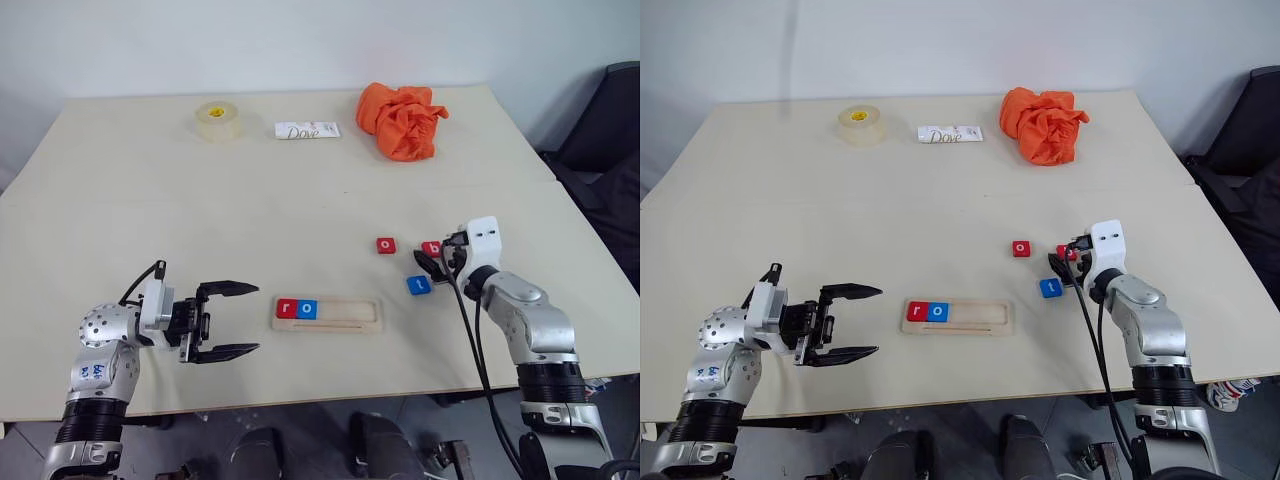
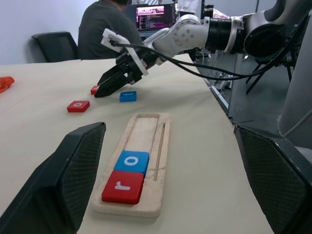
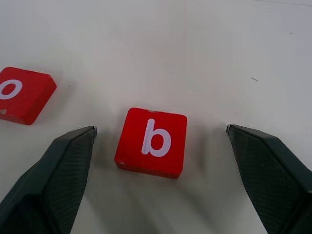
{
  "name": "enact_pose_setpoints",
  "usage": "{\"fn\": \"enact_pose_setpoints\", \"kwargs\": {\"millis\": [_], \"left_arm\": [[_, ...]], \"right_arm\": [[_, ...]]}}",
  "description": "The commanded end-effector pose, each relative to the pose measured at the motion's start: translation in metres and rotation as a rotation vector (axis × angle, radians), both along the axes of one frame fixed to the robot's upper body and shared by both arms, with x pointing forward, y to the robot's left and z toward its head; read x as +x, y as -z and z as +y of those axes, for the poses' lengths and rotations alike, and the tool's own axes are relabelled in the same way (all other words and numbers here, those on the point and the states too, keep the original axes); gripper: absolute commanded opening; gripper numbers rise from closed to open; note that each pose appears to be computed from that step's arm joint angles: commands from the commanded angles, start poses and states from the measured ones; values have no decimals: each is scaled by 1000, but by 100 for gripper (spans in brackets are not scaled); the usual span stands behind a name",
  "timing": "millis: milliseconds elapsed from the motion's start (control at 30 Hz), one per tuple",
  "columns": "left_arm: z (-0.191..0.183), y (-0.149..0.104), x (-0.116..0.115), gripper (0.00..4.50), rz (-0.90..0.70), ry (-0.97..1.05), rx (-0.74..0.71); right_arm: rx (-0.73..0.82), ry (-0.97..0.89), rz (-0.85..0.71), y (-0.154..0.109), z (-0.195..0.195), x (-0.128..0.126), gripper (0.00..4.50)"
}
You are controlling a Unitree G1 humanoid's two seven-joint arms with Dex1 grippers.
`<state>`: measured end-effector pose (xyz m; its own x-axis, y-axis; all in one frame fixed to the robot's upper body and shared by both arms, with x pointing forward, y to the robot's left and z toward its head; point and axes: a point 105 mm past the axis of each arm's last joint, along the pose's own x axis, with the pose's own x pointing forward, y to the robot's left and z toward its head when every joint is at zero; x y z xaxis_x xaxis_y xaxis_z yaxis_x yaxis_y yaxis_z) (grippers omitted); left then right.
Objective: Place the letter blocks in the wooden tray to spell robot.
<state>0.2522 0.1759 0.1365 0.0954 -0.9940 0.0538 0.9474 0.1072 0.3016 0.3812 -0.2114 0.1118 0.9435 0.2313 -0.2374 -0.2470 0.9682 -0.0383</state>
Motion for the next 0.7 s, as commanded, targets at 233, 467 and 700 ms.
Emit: {"fn": "enact_pose_setpoints", "kwargs": {"millis": [233,467,700], "left_arm": [[5,-5,-4,450,-24,1,-8],[18,-6,6,450,-32,-44,0],[22,0,8,450,-27,-15,22]], "right_arm": [[12,11,-54,-13,5,1,146],[23,21,-144,-51,5,-26,146],[-2,131,-81,-34,8,-88,146]]}}
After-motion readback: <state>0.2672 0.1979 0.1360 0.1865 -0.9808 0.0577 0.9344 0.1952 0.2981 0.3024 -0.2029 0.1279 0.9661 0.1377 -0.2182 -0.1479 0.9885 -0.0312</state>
